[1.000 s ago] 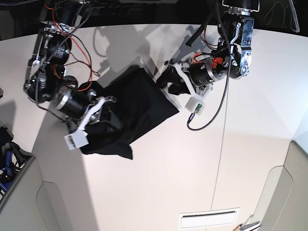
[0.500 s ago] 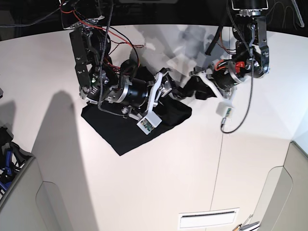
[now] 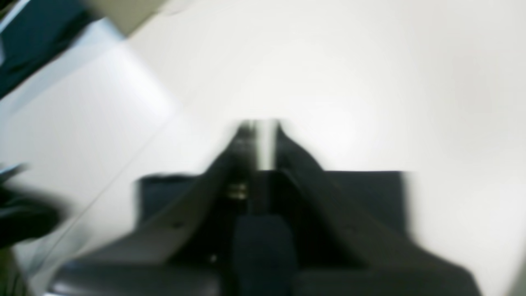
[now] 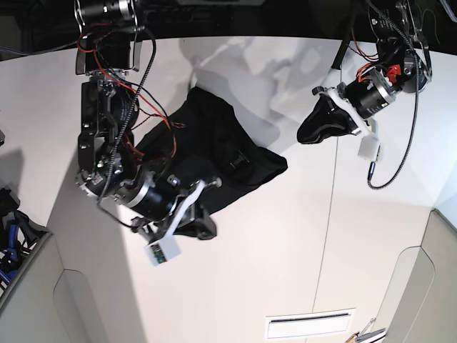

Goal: Fold the T-shirt properly
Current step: 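Lower the folded bundle onto the table and square it with both grippers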

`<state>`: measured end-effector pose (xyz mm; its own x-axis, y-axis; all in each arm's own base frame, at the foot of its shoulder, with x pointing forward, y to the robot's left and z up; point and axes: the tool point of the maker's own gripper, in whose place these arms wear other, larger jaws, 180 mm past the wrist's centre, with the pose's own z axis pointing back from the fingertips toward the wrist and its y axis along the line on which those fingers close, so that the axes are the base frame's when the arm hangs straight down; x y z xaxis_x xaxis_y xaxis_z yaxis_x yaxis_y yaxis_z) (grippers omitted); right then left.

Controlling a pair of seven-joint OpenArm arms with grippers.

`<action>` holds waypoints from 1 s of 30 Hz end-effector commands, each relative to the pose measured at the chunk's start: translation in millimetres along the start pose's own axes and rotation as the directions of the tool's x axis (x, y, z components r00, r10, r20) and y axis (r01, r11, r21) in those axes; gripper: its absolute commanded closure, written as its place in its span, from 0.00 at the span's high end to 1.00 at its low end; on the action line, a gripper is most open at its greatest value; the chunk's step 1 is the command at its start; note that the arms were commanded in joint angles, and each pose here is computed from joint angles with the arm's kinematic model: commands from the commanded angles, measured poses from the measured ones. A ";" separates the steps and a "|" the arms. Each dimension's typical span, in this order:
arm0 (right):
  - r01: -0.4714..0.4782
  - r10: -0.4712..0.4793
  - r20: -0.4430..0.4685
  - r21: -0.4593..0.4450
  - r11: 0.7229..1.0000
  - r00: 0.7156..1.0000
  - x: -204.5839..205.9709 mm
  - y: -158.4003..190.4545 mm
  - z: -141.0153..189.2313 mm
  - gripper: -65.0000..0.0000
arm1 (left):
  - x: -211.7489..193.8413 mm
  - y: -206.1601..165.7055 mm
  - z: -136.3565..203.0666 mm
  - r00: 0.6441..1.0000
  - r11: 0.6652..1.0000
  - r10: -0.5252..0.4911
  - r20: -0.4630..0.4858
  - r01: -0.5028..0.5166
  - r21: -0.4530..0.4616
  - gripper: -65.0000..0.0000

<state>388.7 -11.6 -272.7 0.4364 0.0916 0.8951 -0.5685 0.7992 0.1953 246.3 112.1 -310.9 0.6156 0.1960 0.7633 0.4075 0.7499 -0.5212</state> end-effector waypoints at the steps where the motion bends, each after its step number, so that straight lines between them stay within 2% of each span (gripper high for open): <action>1: -0.009 0.009 0.076 -0.010 1.000 0.997 26.3 -6.4 3.0 0.00 | 16.5 -18.5 1.4 0.997 0.998 -0.049 0.053 0.052 -0.045 0.07; 5: 0.063 -0.055 0.103 -0.072 0.995 0.993 24.1 -40.2 2.6 0.00 | 12.1 -65.7 -16.0 0.990 0.978 -0.136 0.031 0.139 -0.157 0.07; 9: 0.128 -0.120 0.071 -0.108 0.986 0.990 1.1 -70.2 -14.0 0.00 | -19.0 -99.4 -49.5 0.979 0.957 -0.201 -0.025 0.191 -0.220 0.07; 13: 0.159 -0.159 0.009 -0.096 0.983 0.987 -23.8 -83.9 -35.0 0.00 | -48.3 -122.1 -82.4 0.979 0.955 -0.187 -0.078 0.162 -0.247 0.07; 16: 0.200 -0.205 -0.046 -0.084 0.976 0.978 -41.3 -86.2 -46.0 0.00 | -65.3 -124.0 -102.9 0.976 0.957 -0.176 -0.125 0.140 -0.256 0.07; 19: 0.224 -0.231 -0.091 -0.085 0.971 0.969 -59.9 -84.9 -47.2 0.00 | -73.3 -106.5 -117.3 0.974 0.972 -0.146 -0.174 0.109 -0.210 0.07; 23: 0.250 -0.263 -0.168 -0.092 0.964 0.950 -82.6 -89.4 -35.6 0.00 | -67.0 -71.2 -128.9 0.957 0.979 -0.196 -0.212 0.177 -0.105 0.07; 27: 0.333 -0.338 -0.181 -0.061 0.941 0.924 -94.5 -89.1 -18.3 0.00 | -44.6 -34.8 -128.6 0.941 0.963 -0.260 -0.217 0.268 0.010 0.07; 30: 0.362 -0.363 -0.197 -0.044 0.931 0.911 -107.8 -80.9 -4.5 0.00 | -24.5 3.9 -117.7 0.927 0.931 -0.305 -0.217 0.338 0.134 0.07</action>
<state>379.8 -85.0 -402.4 0.7723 -0.0831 0.6298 -0.3142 0.8117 0.4923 303.0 34.7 -388.5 0.6231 -0.1984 0.7565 0.4962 0.8480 -0.1863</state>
